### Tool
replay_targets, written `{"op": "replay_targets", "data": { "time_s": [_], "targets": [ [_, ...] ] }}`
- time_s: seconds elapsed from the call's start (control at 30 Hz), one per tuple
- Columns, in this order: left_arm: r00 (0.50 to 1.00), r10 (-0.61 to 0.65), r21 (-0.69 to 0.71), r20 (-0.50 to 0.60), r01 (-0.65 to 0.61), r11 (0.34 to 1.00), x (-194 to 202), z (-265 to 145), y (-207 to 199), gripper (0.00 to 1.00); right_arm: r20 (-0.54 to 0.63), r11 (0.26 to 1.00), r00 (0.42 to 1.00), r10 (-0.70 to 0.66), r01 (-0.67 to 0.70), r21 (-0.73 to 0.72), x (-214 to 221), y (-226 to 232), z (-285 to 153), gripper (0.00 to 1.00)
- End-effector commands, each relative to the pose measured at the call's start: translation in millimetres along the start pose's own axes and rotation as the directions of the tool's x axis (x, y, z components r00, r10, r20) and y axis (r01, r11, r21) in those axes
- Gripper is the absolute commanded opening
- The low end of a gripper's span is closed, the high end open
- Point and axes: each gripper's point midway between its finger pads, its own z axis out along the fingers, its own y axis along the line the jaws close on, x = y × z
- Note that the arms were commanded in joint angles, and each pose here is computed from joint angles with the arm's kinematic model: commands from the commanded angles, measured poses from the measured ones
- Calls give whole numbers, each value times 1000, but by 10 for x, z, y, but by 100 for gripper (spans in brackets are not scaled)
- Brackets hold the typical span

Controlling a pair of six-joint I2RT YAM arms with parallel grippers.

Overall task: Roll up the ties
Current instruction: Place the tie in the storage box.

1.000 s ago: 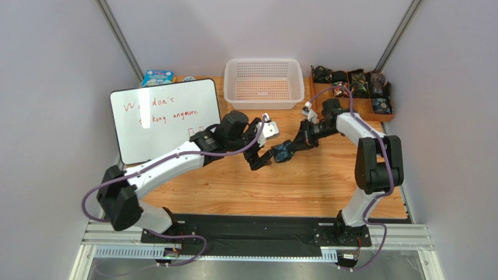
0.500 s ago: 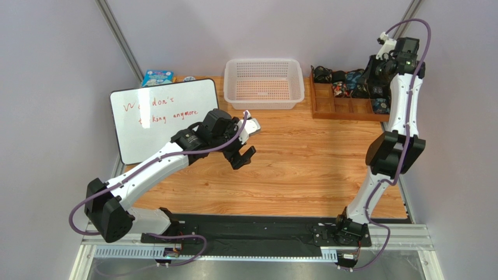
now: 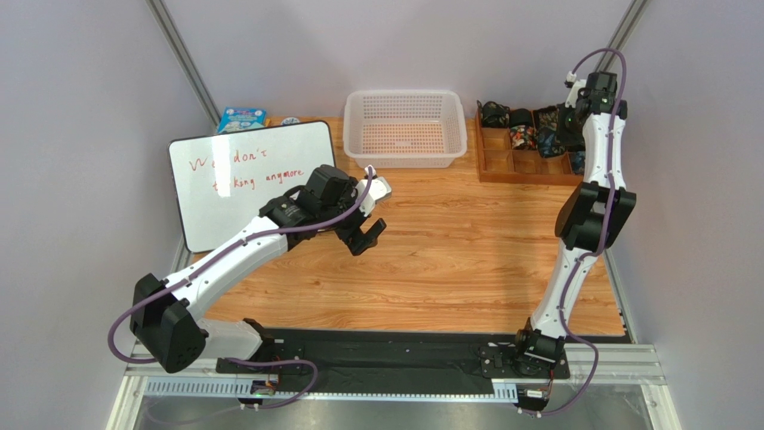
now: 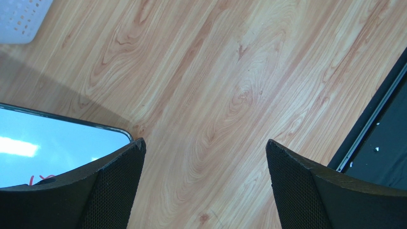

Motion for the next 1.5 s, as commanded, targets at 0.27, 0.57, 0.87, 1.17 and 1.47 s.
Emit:
{"op": "replay_targets", "data": {
  "time_s": [0.27, 0.57, 0.87, 1.17, 1.47],
  "targets": [
    [999, -38, 6, -23, 38, 999, 77, 90, 64, 99, 70, 993, 997, -43, 35, 117, -190, -276, 41, 0],
    [998, -48, 10, -43, 49, 999, 151, 89, 67, 100, -35, 996, 999, -10, 13, 86, 184, -234, 243, 0],
    [995, -69, 15, -67, 70, 997, 224, 83, 50, 99, -132, 992, 991, -21, 38, 122, 442, -357, 466, 0],
    [992, -95, 27, -88, 98, 995, 260, 134, 29, 99, -160, 994, 987, -2, 20, 108, 495, -402, 613, 9],
    [987, -128, 26, -98, 131, 991, 279, 91, 10, 99, -94, 998, 995, -26, 31, 56, 256, -285, 334, 0]
  ]
}}
